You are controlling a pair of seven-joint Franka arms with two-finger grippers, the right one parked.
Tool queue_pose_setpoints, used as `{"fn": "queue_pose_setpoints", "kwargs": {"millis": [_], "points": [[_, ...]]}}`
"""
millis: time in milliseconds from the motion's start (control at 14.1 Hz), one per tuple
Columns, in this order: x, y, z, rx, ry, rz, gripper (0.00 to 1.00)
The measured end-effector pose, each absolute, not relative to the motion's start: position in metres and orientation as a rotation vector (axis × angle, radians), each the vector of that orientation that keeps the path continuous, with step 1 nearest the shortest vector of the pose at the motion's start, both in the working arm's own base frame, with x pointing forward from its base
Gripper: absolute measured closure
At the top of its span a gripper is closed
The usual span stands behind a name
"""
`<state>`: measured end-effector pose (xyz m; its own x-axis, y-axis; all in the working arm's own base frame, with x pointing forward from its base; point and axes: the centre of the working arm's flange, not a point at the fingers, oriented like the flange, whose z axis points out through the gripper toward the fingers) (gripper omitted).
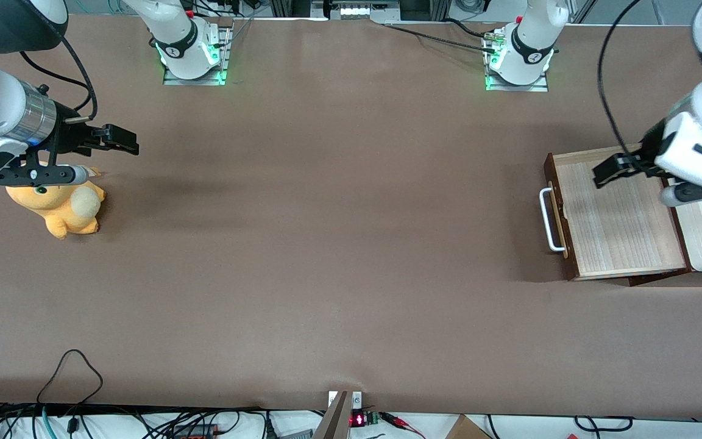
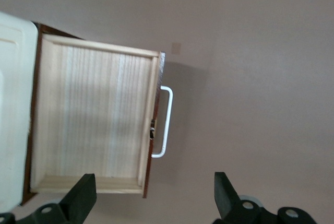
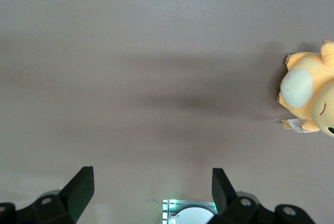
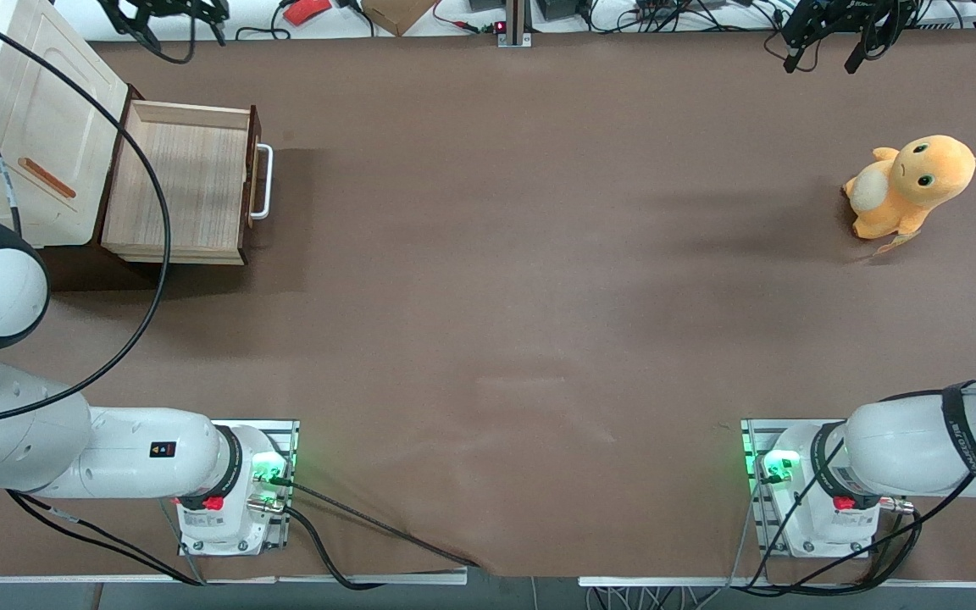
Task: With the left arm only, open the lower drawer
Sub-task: 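Open the left gripper and lift it away from the handle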
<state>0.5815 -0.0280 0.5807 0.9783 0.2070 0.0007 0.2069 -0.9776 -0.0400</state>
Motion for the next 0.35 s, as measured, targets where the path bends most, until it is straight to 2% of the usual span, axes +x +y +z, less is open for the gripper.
{"fn": "queue_pose_setpoints", "kwargs": {"millis": [355], "points": [[0.5772, -0.0216, 0.5921, -3.093, -0.285, -0.026, 0.00]]}}
